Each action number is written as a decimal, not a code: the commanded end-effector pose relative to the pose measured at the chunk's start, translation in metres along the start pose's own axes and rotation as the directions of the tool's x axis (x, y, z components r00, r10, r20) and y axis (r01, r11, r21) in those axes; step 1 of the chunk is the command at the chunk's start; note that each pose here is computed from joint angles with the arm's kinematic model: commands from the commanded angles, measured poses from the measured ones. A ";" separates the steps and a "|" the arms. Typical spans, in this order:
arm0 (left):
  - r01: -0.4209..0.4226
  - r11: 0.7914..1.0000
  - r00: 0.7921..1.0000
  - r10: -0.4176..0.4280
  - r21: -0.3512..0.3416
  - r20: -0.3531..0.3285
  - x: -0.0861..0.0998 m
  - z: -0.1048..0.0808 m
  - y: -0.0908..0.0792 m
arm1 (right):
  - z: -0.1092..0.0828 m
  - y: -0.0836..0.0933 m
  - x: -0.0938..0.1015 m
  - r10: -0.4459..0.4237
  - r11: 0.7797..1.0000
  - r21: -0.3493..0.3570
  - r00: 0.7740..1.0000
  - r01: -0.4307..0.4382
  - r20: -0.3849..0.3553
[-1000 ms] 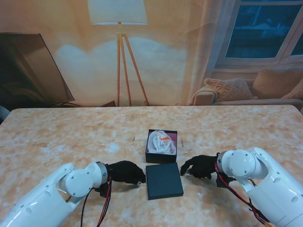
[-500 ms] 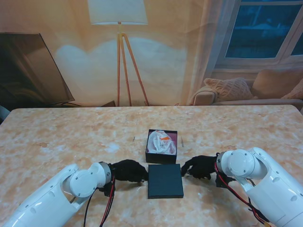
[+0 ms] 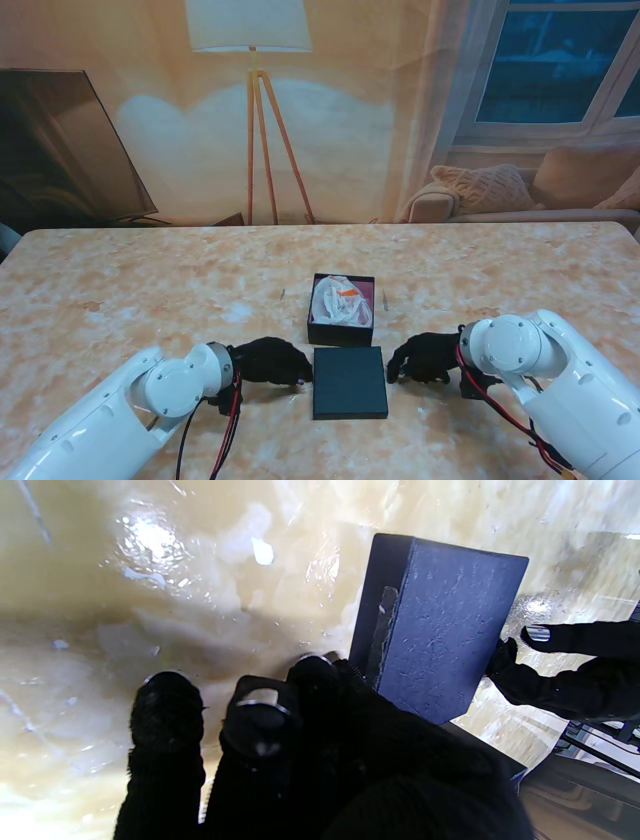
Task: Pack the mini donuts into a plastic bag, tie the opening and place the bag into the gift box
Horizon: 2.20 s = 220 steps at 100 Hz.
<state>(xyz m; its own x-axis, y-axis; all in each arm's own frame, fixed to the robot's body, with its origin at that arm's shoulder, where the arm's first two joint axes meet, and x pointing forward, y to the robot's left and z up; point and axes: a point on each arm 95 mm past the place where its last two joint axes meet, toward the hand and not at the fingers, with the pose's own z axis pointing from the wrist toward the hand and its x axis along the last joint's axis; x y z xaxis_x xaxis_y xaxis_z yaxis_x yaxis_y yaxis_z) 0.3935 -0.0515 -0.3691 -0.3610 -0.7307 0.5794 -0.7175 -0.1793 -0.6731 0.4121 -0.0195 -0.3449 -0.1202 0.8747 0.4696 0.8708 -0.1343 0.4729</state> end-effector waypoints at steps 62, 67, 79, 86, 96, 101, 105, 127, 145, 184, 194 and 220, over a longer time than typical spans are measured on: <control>0.046 0.999 0.999 -0.046 0.024 0.000 0.004 0.004 0.013 | 0.008 -0.003 0.004 0.023 1.000 0.003 0.998 -0.023 -0.056; 0.047 0.998 0.999 -0.047 0.031 -0.004 0.005 0.004 0.013 | 0.008 -0.003 0.004 0.024 1.000 -0.001 0.998 -0.024 -0.060; 0.061 0.997 0.998 -0.061 0.047 -0.014 0.007 0.005 0.014 | 0.008 -0.003 0.005 0.029 1.000 -0.005 0.998 -0.029 -0.064; 0.064 0.997 0.998 -0.063 0.053 -0.016 0.007 0.005 0.014 | 0.008 -0.003 0.005 0.028 1.000 -0.002 0.998 -0.028 -0.063; 0.068 0.996 0.998 -0.067 0.058 -0.018 0.007 0.005 0.014 | 0.009 -0.003 0.005 0.031 1.000 0.002 0.998 -0.031 -0.060; 0.070 0.996 0.997 -0.069 0.059 -0.019 0.008 0.005 0.014 | 0.010 -0.003 0.005 0.033 0.999 0.001 0.998 -0.033 -0.060; 0.069 0.996 0.997 -0.068 0.059 -0.019 0.007 0.005 0.014 | 0.010 -0.003 0.005 0.033 0.999 0.001 0.998 -0.033 -0.060; 0.066 0.995 0.998 -0.065 0.074 -0.023 0.007 0.004 0.015 | 0.010 -0.002 0.005 0.026 1.000 -0.002 0.997 -0.026 -0.070; 0.072 0.994 0.997 -0.070 0.080 -0.027 0.007 0.003 0.015 | 0.010 -0.002 0.005 0.026 1.000 -0.009 0.997 -0.026 -0.074; 0.104 0.990 0.994 -0.100 0.095 -0.046 0.011 0.001 0.015 | 0.009 -0.002 0.006 0.032 0.998 -0.042 0.994 -0.036 -0.107; 0.108 0.989 0.993 -0.103 0.102 -0.048 0.011 0.001 0.015 | 0.008 -0.003 0.005 0.033 0.998 -0.041 0.993 -0.037 -0.110; 0.104 0.988 0.993 -0.097 0.112 -0.067 0.014 -0.003 0.015 | 0.007 -0.004 0.005 0.029 0.999 -0.043 0.993 -0.034 -0.115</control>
<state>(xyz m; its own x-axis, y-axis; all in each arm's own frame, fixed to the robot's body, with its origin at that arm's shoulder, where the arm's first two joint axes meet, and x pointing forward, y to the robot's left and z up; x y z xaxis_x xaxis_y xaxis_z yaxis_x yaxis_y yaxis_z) 0.3810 -0.0541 -0.3726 -0.3120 -0.6824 0.6611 -0.6707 -0.3346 -0.6619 0.4178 -0.0202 -0.3463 -0.1365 0.8230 0.5514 0.8404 -0.1985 0.5043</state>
